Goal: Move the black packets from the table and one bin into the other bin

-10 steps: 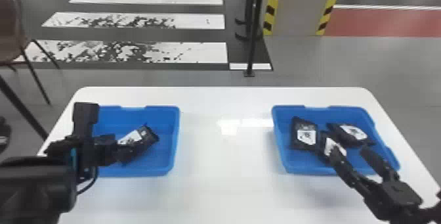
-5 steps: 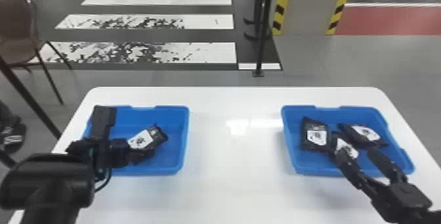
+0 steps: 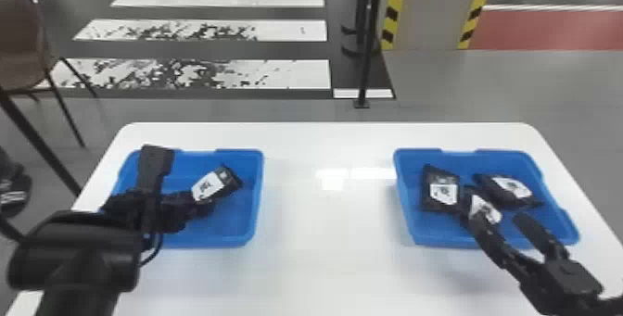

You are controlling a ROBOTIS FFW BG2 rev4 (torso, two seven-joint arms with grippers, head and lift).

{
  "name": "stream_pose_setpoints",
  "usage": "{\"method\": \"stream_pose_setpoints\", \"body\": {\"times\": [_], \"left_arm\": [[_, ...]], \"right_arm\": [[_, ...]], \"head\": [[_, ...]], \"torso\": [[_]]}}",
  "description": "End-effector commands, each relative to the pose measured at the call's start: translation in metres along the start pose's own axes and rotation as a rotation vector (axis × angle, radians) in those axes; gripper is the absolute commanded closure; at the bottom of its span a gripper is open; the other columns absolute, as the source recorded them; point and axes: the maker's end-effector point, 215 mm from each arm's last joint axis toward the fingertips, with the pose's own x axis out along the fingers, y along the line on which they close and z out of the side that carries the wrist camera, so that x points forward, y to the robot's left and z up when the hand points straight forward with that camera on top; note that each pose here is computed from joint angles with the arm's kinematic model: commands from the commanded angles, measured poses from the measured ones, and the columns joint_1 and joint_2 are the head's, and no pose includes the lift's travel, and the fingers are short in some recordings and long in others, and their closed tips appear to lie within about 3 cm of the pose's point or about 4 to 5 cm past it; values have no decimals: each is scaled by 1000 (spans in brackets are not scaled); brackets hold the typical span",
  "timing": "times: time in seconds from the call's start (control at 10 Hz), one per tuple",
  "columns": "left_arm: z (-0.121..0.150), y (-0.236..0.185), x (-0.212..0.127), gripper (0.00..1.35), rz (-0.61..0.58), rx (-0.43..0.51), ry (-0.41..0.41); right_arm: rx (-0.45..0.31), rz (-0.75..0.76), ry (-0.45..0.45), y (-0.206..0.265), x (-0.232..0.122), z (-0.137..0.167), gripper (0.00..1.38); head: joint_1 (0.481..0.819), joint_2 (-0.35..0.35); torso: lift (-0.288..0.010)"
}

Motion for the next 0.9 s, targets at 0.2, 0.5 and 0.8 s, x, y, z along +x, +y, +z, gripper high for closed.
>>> {"method": "stream_pose_setpoints", "body": {"times": [0.2,0.5,0.8], "left_arm": [[30,7,-26,1208,8,-31,-144],[72,-2,-88,1208,39,-31,-314],[75,-87,-86,1208,-123,-27,-356]], "right_arm": [[8,11,-12,2,8,4,234],[50,122,-51,49,45,33,233],[125,313,-87,130,90,70,233]], "head": [[695,4],[695,31],[695,63]], "torso": [[-110],[-110],[-110]]}}
